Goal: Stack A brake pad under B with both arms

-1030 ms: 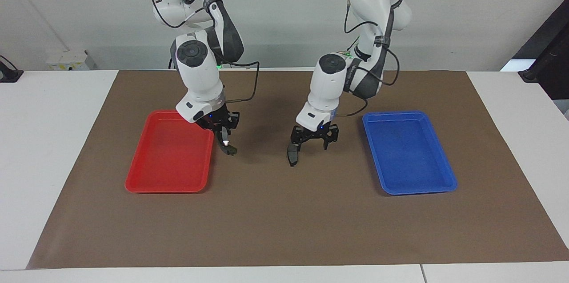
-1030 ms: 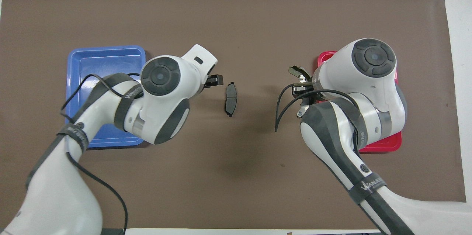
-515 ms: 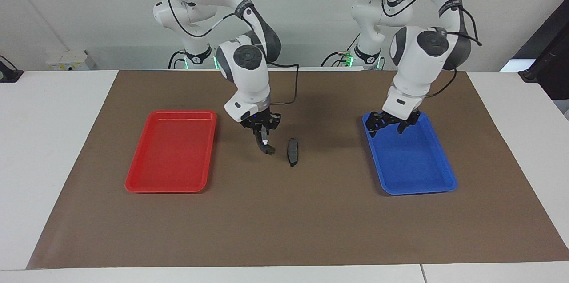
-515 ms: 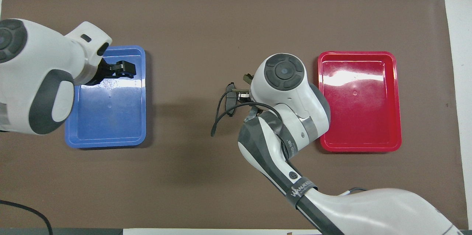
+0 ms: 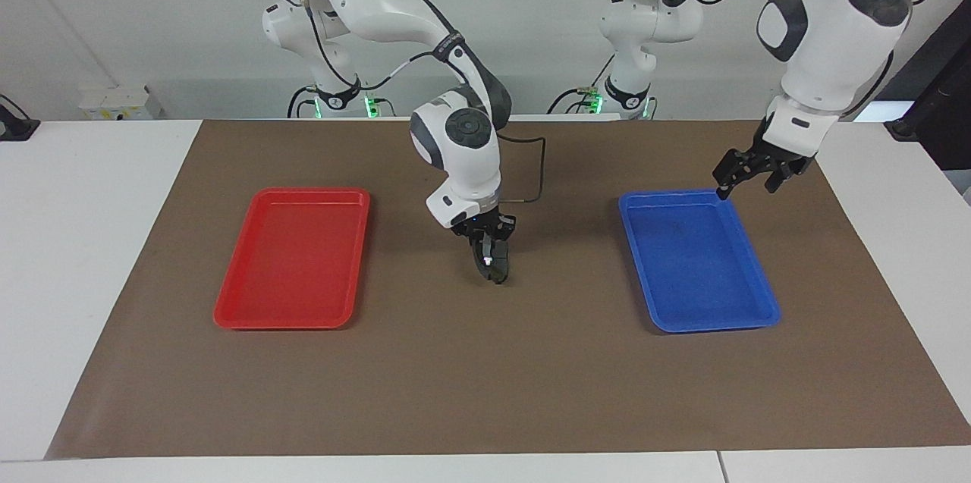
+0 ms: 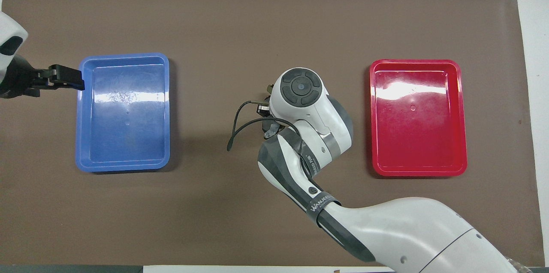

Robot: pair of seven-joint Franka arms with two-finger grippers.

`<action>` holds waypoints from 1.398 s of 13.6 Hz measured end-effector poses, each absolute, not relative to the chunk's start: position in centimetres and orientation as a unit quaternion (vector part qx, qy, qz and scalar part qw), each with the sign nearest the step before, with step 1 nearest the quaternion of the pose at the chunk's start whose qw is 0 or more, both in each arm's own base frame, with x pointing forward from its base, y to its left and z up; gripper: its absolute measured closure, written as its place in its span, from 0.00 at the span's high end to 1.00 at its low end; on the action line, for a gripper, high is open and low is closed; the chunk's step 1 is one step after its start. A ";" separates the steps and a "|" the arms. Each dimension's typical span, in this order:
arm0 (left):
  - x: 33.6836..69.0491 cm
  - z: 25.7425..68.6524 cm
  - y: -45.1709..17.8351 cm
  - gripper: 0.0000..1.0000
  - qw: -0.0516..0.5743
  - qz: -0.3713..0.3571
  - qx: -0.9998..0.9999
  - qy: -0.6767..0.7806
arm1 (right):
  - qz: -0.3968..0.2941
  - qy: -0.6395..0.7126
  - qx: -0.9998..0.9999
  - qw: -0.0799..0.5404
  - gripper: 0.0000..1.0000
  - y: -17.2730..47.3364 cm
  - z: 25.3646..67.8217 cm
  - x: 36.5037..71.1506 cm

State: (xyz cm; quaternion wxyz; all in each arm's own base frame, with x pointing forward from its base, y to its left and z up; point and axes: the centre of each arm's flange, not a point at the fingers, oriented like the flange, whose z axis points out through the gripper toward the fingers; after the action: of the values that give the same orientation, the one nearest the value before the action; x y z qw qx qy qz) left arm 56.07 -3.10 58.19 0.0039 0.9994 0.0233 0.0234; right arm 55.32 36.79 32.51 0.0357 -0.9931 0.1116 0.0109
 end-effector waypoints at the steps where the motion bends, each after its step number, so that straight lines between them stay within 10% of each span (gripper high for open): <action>1: 55.8 59.9 -2.8 1.00 0.003 0.019 1.000 0.023 | 0.011 0.112 -0.993 0.036 0.43 36.8 32.4 55.3; 19: 54.7 61.3 0.3 1.00 0.002 -0.043 0.999 -0.015 | 0.003 0.093 -0.995 0.026 0.43 37.8 30.2 54.6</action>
State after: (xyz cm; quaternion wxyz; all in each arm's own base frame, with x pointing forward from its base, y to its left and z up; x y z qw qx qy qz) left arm 54.67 0.28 61.34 0.0024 0.9990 -0.0148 -0.0426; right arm 54.60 37.83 30.21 0.0257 -0.9953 0.0929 0.0034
